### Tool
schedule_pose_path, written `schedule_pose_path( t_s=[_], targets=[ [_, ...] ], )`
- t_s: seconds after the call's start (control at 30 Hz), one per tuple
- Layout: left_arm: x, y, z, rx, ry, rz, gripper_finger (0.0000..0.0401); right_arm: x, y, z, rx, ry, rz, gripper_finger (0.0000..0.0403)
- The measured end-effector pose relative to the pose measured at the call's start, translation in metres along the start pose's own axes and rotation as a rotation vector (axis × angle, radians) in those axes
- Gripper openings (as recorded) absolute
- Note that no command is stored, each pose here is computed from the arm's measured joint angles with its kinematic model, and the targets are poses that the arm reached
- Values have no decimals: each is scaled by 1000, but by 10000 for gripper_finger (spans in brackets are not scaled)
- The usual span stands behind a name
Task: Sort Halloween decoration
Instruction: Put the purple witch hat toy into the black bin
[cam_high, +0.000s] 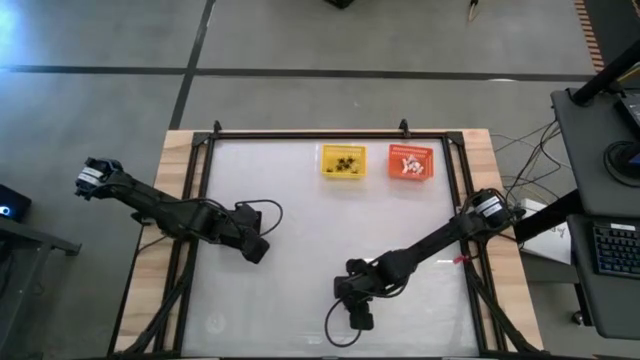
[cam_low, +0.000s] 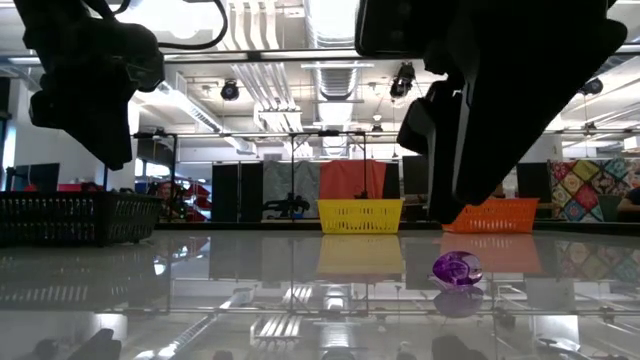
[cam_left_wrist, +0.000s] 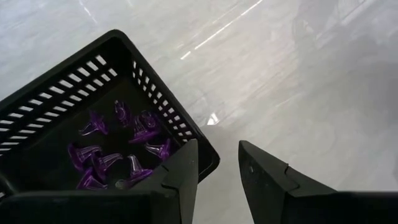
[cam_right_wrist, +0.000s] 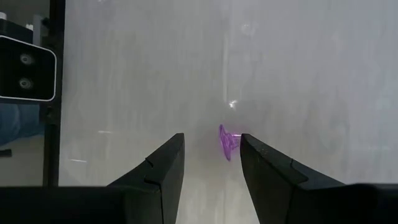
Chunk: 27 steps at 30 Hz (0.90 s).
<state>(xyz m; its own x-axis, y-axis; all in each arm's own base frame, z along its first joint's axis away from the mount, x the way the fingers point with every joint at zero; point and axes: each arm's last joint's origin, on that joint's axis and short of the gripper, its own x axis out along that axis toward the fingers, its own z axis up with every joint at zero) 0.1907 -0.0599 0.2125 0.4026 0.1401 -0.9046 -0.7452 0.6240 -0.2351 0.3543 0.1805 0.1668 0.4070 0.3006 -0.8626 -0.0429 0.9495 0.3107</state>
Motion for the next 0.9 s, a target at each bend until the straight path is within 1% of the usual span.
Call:
schedule_pose_path(
  t_s=[0.27, 0.73, 0.9],
  targets=[
    [0, 0, 0, -2, 8, -8, 98, 8, -5, -7, -1, -24, 4, 146],
    [0, -2, 0, -7, 20, -24, 98, 13, -12, -15, 29, -5, -10, 146],
    [0, -2, 0, -8, 20, -24, 98, 16, -18, -17, 58, -21, -7, 137]
  ],
)
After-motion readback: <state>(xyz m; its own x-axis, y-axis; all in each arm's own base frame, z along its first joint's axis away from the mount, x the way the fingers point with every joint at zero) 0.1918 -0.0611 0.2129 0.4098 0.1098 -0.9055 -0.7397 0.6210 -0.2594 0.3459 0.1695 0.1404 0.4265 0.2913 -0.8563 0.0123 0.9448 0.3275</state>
